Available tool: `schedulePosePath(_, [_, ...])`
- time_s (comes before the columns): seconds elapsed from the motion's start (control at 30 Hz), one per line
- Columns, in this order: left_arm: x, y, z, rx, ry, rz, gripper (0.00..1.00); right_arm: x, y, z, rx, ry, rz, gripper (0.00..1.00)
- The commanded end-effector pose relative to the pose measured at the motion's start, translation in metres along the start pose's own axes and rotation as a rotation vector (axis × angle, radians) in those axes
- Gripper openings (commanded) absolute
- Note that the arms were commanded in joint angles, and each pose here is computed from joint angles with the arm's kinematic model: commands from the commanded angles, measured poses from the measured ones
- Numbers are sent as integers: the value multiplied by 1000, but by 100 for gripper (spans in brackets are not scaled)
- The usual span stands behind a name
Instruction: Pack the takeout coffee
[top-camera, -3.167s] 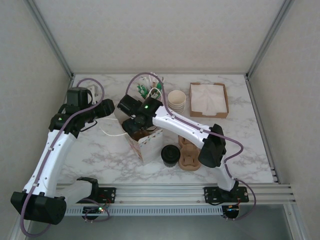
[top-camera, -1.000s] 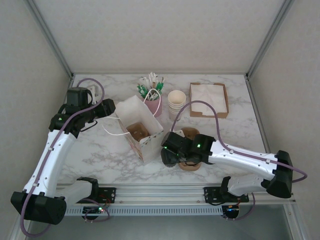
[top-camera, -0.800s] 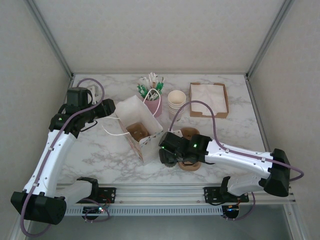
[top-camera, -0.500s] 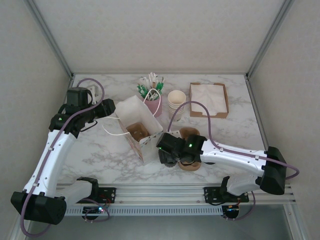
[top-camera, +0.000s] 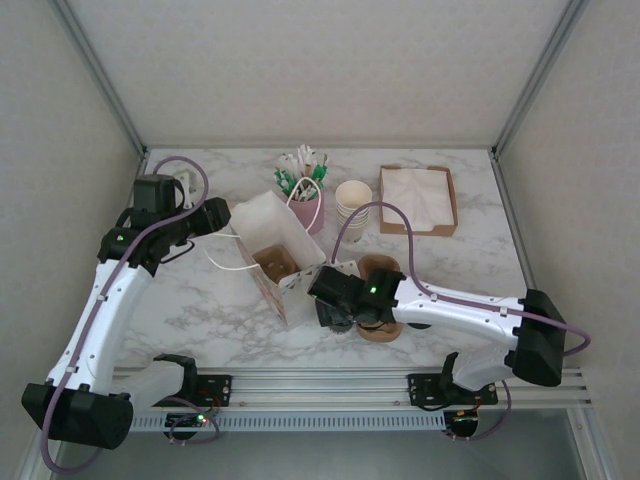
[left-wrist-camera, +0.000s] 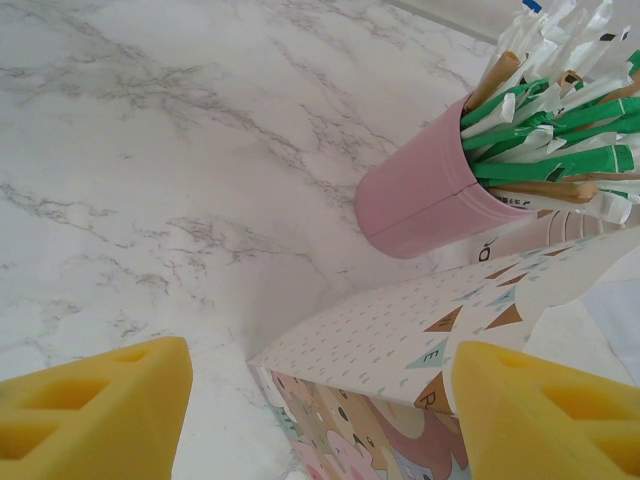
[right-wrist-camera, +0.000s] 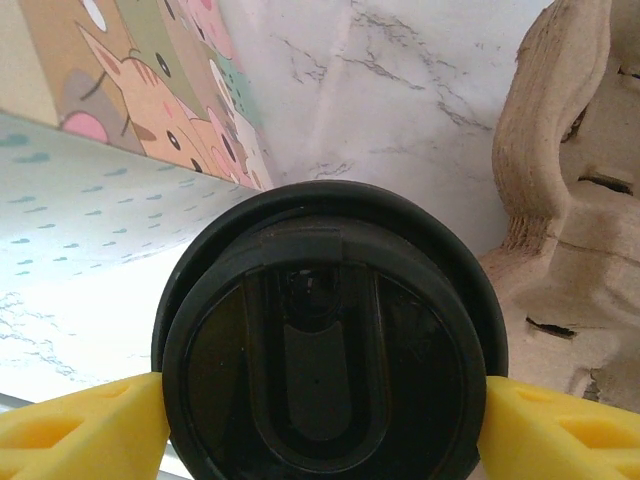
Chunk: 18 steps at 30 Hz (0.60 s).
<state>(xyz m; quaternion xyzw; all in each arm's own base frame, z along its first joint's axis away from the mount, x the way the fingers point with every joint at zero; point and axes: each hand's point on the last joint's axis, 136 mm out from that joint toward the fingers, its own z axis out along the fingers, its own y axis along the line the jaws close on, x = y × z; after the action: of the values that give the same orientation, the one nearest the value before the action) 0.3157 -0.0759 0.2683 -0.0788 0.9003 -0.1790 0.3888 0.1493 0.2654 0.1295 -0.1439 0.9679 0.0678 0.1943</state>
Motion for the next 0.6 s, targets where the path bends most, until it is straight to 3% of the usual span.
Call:
schedulePosePath(0.0, [8, 6, 7, -13, 33, -10, 69, -5, -1, -4, 35, -22, -29, 79])
schedulePosePath(0.57, [9, 5, 7, -8, 38, -12, 70, -7, 1, -4, 55, -24, -44, 78])
